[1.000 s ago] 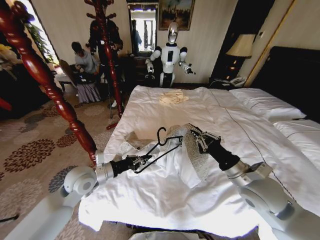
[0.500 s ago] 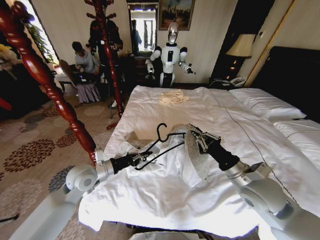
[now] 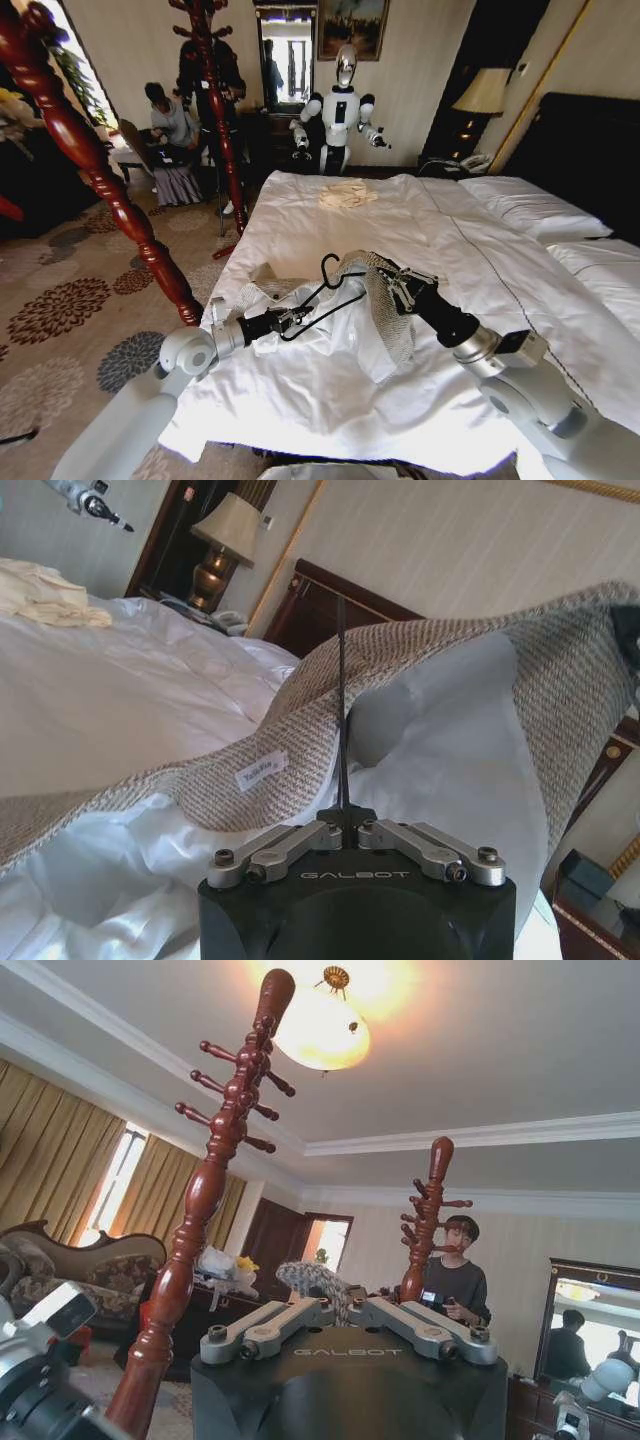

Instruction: Pick up the clothes from the bed and hang them on the clothes hanger.

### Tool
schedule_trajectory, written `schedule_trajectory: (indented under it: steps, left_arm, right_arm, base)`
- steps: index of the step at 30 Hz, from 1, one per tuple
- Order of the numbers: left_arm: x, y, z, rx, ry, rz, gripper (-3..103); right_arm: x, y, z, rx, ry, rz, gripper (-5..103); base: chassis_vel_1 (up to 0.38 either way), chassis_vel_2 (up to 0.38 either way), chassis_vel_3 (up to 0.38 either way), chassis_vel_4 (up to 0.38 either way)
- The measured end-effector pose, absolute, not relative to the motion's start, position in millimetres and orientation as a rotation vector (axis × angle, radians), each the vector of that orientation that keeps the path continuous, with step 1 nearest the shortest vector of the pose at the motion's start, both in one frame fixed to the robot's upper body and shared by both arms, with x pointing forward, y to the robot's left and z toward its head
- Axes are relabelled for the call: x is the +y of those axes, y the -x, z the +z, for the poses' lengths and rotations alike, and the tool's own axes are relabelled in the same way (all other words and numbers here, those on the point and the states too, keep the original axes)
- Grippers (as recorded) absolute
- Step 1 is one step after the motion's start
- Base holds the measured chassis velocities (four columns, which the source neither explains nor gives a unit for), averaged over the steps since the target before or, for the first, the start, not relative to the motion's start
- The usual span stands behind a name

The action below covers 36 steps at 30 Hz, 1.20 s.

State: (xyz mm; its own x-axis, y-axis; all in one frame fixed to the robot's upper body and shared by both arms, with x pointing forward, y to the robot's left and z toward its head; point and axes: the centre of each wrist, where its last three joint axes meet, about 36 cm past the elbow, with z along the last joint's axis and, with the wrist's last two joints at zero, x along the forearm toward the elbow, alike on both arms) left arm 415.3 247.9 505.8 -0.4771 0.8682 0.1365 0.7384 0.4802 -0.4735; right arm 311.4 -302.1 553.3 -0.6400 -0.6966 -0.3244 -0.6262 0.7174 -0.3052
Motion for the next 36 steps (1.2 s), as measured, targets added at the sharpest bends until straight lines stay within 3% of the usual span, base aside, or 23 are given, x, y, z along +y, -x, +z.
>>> schedule_trajectory:
  steps: [16,17,19,20,24,32,34,36]
  left_arm:
    - [239,-431,506,-2.45,1.39,0.525,2]
    - [240,-433,506,-2.465,1.399,0.522,2]
    - [241,-435,506,-2.481,1.418,0.524,2]
    - [241,-437,506,-2.492,1.447,0.524,2]
    - [241,-442,506,-2.505,1.491,0.526,2]
    - [248,-449,510,-2.538,1.555,0.504,2]
    - [253,-450,512,-2.547,1.561,0.487,2]
    - [266,-454,516,-2.571,1.573,0.439,2]
  right_arm:
    - [-297,-308,531,2.472,1.128,-0.274,-2]
    - [-298,-308,530,2.456,1.155,-0.283,8]
    - [-298,-307,528,2.44,1.188,-0.293,8]
    - [-298,-306,526,2.428,1.222,-0.307,19]
    - [-295,-301,519,2.424,1.279,-0.323,29]
    - [-296,-298,508,2.407,1.316,-0.375,61]
    - [-296,-298,508,2.413,1.302,-0.36,61]
    - [-297,-300,513,2.432,1.257,-0.332,73]
  base:
    - [0.0,0.0,0.0,0.0]
    - [0.0,0.0,0.0,0.0]
    - [0.0,0.0,0.0,0.0]
    - [0.0,0.0,0.0,0.0]
    - [0.0,0.0,0.0,0.0]
    - [0.0,0.0,0.0,0.0]
    - [0.0,0.0,0.0,0.0]
    - [0.0,0.0,0.0,0.0]
